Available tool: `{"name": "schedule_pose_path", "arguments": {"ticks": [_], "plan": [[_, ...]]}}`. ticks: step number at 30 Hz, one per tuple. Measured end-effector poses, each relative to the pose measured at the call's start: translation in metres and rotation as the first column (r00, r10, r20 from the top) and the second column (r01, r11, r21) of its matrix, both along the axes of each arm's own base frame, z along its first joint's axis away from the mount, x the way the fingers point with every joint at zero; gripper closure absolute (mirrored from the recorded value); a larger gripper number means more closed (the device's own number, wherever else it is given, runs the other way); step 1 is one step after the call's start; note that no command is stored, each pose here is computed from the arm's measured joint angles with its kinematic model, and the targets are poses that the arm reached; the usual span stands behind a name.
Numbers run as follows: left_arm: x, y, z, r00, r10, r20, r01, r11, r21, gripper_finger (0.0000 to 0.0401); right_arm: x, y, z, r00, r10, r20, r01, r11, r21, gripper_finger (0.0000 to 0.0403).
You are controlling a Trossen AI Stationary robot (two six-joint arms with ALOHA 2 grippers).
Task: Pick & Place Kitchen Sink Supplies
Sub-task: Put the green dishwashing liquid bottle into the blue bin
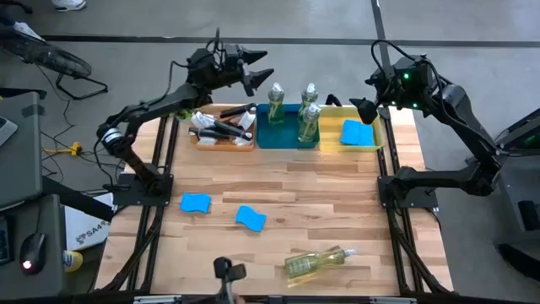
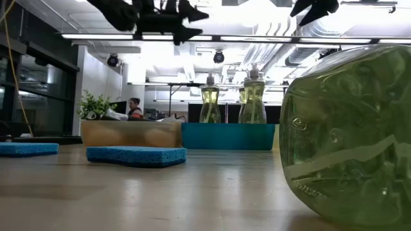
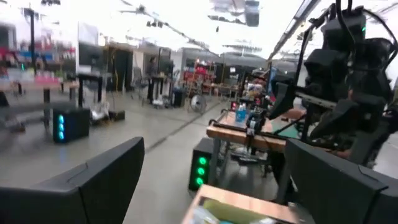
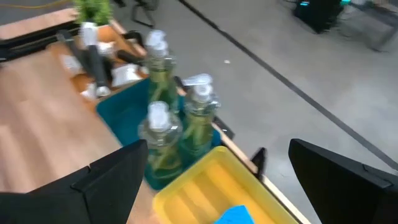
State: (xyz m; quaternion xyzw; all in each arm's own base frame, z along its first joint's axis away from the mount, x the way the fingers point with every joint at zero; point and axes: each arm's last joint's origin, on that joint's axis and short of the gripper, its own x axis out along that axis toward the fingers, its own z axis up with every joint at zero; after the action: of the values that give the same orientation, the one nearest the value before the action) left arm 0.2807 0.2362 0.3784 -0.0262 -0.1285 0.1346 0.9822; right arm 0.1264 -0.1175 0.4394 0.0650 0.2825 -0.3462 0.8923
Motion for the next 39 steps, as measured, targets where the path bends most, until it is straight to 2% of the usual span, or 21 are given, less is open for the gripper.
{"name": "schedule_pose_path", "arguments": {"ticks": [6, 10, 15, 19, 23, 29, 32, 39], "plan": [[-0.026, -0.026, 0.023, 0.997, -0.023, -0.072, 0.012, 0.988, -0.155, 0.002, 0.003, 0.004, 0.0, 0.988, 0.148, 0.053, -0.15, 0.987, 0.048, 0.0018], [-0.038, -0.051, 0.033, 0.992, -0.042, -0.115, 0.009, 0.961, -0.277, 0.002, 0.005, 0.006, 0.001, 0.968, 0.238, 0.074, -0.242, 0.969, 0.054, 0.0018], [-0.044, -0.09, 0.043, 0.988, -0.061, -0.139, 0.004, 0.927, -0.376, 0.002, 0.008, 0.007, -0.003, 0.926, 0.356, 0.125, -0.367, 0.927, 0.078, 0.0018], [-0.039, -0.123, 0.045, 0.984, -0.08, -0.157, 0.005, 0.904, -0.427, 0.002, 0.016, 0.011, -0.014, 0.873, 0.457, 0.168, -0.479, 0.868, 0.13, 0.0018], [-0.031, -0.154, 0.041, 0.977, -0.099, -0.188, -0.009, 0.865, -0.501, 0.002, 0.025, 0.019, -0.026, 0.832, 0.534, 0.15, -0.554, 0.817, 0.162, 0.0018], [-0.022, -0.199, 0.029, 0.957, -0.116, -0.265, -0.074, 0.787, -0.612, 0.002, 0.032, 0.038, -0.035, 0.766, 0.629, 0.132, -0.642, 0.744, 0.185, 0.0018], [-0.019, -0.222, 0.021, 0.948, -0.112, -0.299, -0.119, 0.744, -0.657, 0.002, 0.03, 0.048, -0.038, 0.74, 0.659, 0.133, -0.672, 0.715, 0.193, 0.0018], [-0.004, -0.267, 0.0, 0.919, -0.155, -0.362, -0.165, 0.683, -0.711, 0.002, 0.017, 0.068, -0.052, 0.711, 0.689, 0.141, -0.7, 0.676, 0.23, 0.0018]]}}
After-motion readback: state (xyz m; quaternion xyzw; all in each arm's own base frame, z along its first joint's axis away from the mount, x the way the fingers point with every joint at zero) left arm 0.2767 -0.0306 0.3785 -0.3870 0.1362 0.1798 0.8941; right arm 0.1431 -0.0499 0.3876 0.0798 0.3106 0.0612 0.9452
